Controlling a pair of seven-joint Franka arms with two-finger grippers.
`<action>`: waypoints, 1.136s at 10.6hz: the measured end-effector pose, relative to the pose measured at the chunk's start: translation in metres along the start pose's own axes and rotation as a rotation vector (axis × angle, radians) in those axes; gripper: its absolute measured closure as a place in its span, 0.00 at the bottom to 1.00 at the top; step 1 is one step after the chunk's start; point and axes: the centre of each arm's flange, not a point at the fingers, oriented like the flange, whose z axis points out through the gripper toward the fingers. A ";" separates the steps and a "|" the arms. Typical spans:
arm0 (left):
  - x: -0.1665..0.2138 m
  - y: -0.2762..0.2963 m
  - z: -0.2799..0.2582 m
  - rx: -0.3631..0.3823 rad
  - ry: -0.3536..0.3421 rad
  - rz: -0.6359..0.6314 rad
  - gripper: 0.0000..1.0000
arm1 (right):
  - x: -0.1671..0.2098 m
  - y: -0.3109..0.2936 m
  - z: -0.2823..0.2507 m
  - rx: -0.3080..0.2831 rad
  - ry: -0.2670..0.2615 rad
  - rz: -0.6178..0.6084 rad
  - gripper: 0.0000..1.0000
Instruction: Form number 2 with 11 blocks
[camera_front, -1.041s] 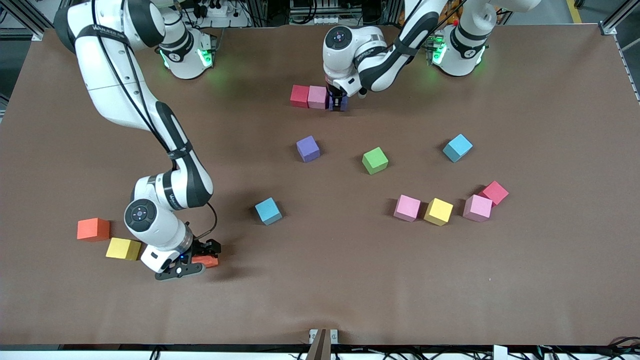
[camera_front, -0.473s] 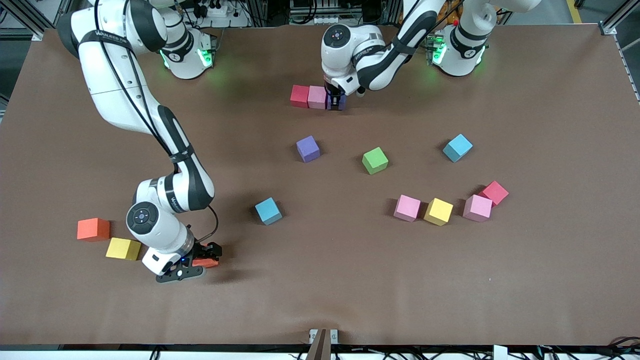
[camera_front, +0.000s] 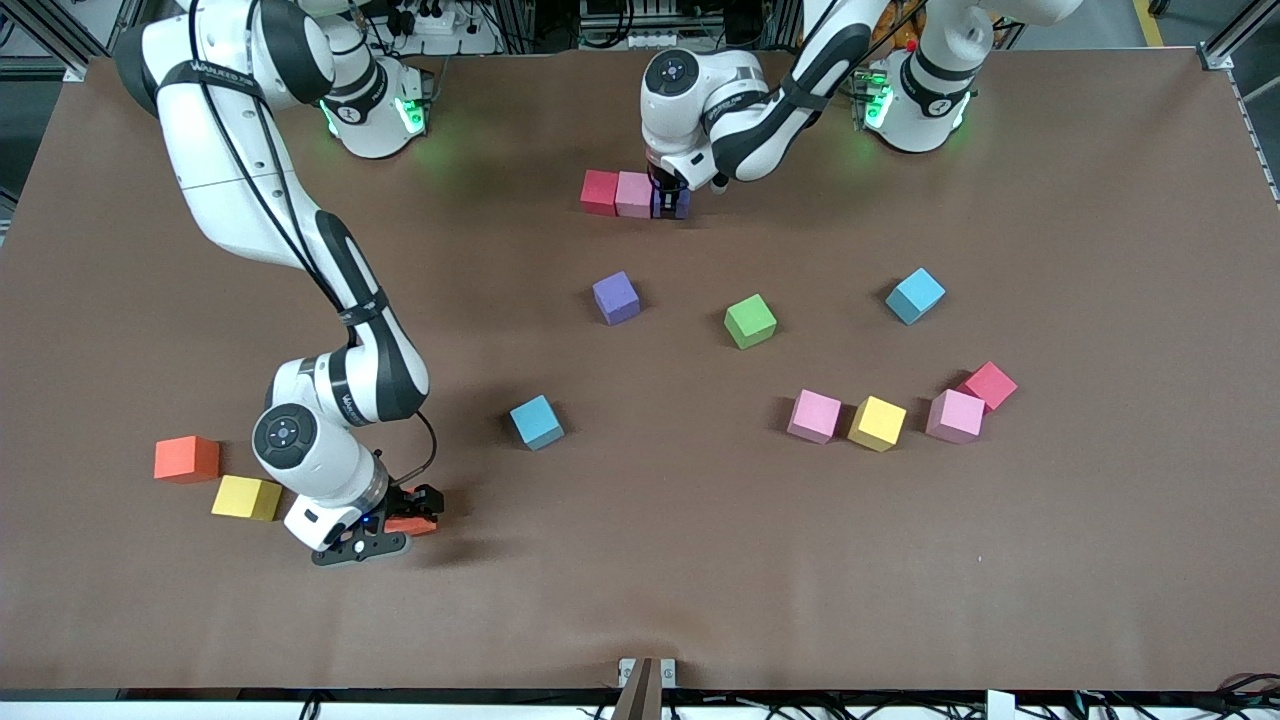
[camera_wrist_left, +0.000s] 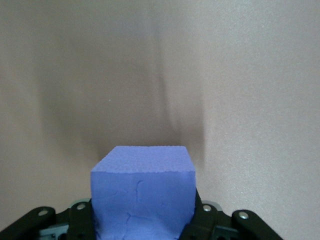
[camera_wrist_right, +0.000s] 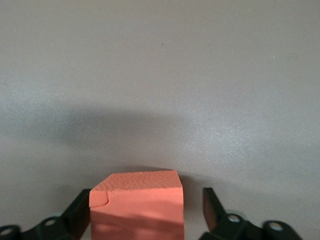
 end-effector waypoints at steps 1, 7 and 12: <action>0.000 0.000 0.002 0.004 0.001 -0.001 0.37 | 0.000 0.000 0.000 0.000 0.000 0.001 0.24; -0.003 0.002 0.003 0.010 -0.004 -0.004 0.19 | 0.000 -0.009 -0.004 0.009 -0.047 -0.006 0.41; -0.004 0.000 0.011 0.027 0.007 -0.001 0.00 | -0.004 -0.048 -0.039 0.019 -0.132 -0.027 0.44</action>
